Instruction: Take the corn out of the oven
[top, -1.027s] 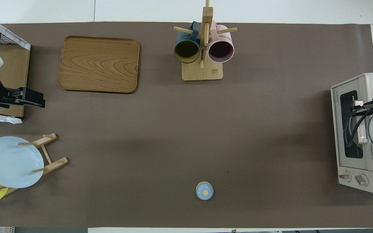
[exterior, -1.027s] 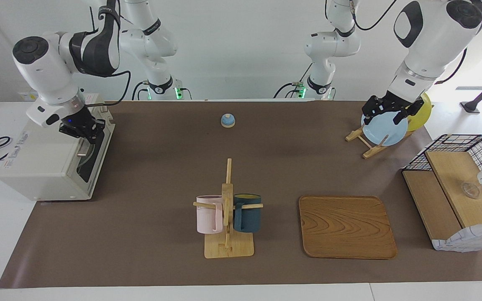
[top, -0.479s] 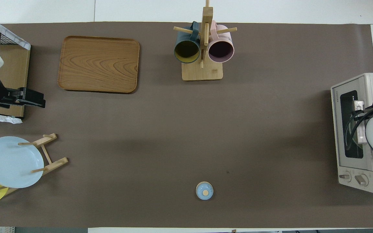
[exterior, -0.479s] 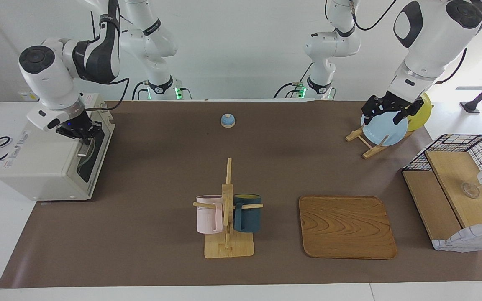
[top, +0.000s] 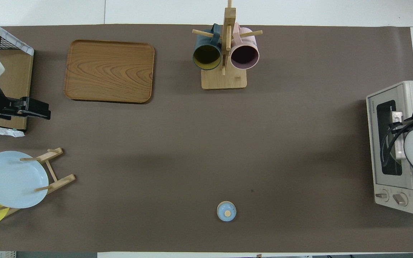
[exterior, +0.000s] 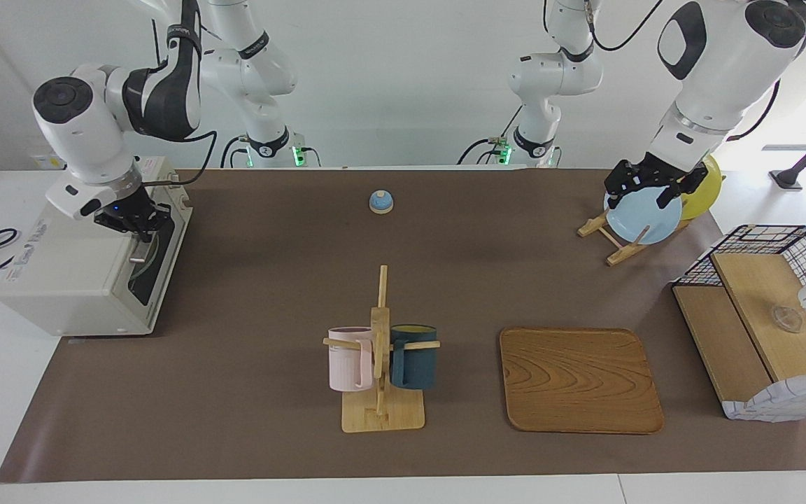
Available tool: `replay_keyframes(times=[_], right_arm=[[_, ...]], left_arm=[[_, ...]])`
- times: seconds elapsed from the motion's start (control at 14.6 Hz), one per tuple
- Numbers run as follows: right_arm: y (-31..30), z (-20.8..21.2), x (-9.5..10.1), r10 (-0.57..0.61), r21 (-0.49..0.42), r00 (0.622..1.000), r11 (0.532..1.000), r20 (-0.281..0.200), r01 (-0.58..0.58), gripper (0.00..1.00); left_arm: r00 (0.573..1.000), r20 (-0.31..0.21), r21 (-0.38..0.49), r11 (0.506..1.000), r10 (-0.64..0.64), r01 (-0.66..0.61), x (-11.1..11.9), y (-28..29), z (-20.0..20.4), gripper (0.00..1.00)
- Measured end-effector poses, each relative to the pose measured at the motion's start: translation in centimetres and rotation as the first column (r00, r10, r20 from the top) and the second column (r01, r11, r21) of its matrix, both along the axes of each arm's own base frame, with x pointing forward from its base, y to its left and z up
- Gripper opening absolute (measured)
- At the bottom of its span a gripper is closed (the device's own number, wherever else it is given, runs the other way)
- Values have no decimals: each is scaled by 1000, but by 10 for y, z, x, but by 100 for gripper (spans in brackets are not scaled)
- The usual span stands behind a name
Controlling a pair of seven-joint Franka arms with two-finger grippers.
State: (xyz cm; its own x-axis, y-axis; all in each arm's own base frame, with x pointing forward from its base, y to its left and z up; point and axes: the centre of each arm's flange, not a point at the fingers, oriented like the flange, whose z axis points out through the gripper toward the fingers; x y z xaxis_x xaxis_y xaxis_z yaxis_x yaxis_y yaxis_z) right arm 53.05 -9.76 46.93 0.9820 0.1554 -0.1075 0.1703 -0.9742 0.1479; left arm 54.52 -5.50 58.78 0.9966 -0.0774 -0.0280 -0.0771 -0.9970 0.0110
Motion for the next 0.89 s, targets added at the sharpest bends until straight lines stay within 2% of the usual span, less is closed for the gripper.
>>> replay_keyframes(times=[0.48, 0.89], right_arm=[[45, -16, 1, -30, 7, 999, 1000, 10, 30, 1], [90, -56, 2, -64, 39, 998, 997, 18, 63, 1]], left_arm=[[1000, 0, 0, 1000, 0, 0, 0, 0, 0, 100], [1000, 0, 0, 1000, 0, 0, 0, 0, 0, 100]])
